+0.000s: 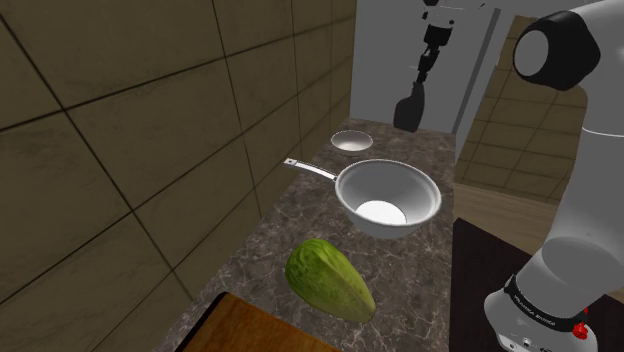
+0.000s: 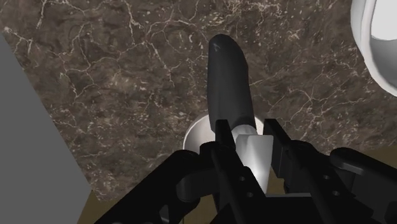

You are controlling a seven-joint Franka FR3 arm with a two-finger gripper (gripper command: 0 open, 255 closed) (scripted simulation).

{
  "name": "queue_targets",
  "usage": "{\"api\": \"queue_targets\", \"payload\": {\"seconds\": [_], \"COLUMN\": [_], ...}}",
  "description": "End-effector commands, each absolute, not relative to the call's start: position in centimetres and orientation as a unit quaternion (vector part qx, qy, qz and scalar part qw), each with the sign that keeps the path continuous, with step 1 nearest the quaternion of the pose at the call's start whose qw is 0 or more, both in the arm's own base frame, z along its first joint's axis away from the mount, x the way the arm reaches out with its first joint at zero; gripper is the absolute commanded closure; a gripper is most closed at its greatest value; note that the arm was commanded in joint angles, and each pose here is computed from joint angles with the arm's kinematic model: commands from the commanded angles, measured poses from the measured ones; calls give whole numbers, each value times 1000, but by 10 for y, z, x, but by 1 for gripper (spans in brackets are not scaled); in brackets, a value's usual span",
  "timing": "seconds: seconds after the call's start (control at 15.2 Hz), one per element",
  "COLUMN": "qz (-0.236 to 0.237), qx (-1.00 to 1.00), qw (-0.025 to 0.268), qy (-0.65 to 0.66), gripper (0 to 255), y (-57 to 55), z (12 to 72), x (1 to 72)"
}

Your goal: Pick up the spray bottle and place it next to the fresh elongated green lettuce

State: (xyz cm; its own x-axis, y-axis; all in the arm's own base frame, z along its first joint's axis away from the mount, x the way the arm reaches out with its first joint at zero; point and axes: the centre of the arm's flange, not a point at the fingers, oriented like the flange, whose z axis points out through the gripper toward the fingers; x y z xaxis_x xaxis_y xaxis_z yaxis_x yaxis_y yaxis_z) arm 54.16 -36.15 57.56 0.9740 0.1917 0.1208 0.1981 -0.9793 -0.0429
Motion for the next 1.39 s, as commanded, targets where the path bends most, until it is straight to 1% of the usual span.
{"api": "queue_targets", "payload": {"seconds": [0.0, 0.59, 1.32], "qz": [-58, -58, -58], "qx": [-993, -993, -993], "qw": [27, 27, 27], "qy": [-98, -98, -98], "gripper": [255, 255, 255], "y": [-361, -361, -238], "z": [586, 628, 647], "x": [542, 542, 467]}}
